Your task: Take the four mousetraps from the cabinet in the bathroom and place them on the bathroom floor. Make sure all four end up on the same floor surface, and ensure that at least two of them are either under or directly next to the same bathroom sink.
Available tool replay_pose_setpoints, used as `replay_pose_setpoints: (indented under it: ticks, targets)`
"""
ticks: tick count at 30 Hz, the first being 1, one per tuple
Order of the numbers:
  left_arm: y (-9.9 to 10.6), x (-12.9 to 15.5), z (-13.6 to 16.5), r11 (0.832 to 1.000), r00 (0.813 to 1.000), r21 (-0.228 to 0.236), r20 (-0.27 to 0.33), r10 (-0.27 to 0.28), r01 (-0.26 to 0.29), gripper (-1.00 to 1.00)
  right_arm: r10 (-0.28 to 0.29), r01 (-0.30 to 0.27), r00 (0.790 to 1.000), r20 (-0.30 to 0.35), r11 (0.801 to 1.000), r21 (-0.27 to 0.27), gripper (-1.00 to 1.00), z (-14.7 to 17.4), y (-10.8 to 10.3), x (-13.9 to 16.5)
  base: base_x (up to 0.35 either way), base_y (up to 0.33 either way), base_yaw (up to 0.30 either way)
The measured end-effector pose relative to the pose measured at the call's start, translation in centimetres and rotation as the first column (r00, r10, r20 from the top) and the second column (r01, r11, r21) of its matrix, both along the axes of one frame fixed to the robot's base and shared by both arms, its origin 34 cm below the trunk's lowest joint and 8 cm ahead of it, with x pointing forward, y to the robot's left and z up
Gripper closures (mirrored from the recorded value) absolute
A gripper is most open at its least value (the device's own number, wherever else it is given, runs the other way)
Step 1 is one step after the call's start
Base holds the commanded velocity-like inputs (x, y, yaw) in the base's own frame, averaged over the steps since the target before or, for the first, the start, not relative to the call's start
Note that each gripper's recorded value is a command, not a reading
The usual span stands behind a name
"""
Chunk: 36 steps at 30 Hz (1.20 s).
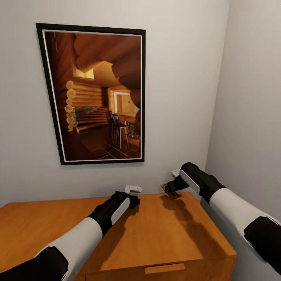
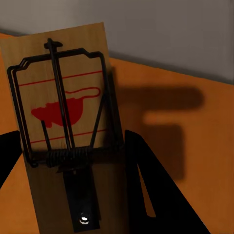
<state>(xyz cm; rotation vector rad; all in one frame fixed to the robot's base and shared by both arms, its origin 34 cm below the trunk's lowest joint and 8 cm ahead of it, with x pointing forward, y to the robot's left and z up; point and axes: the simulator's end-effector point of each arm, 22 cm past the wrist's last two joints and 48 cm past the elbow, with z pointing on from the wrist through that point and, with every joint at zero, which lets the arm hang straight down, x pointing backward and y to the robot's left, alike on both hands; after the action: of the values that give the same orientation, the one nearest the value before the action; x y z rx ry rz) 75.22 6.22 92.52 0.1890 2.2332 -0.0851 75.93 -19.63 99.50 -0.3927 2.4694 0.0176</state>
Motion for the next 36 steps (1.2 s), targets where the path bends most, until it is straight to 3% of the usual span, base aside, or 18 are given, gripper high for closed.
replay_pose_setpoints:
  ticks: [21, 36]
  targets:
    - [0.1, 0.0, -0.1, 1.000, 1.000, 0.000, -0.002, 0.002, -0.002, -1.00, 0.001, -0.001, 1.000, 0.000, 1.000, -0.003, 1.00, 0.0, 0.0, 0.0, 0.000, 0.000, 0.000]
    - [1.3, 1.2, 0.9, 0.999, 1.000, 0.022, -0.004, 0.026, -0.026, -1.00, -0.001, 0.001, 1.000, 0.000, 1.000, -0.004, 1.00, -0.1, -0.1, 0.0, 0.000, 0.000, 0.000]
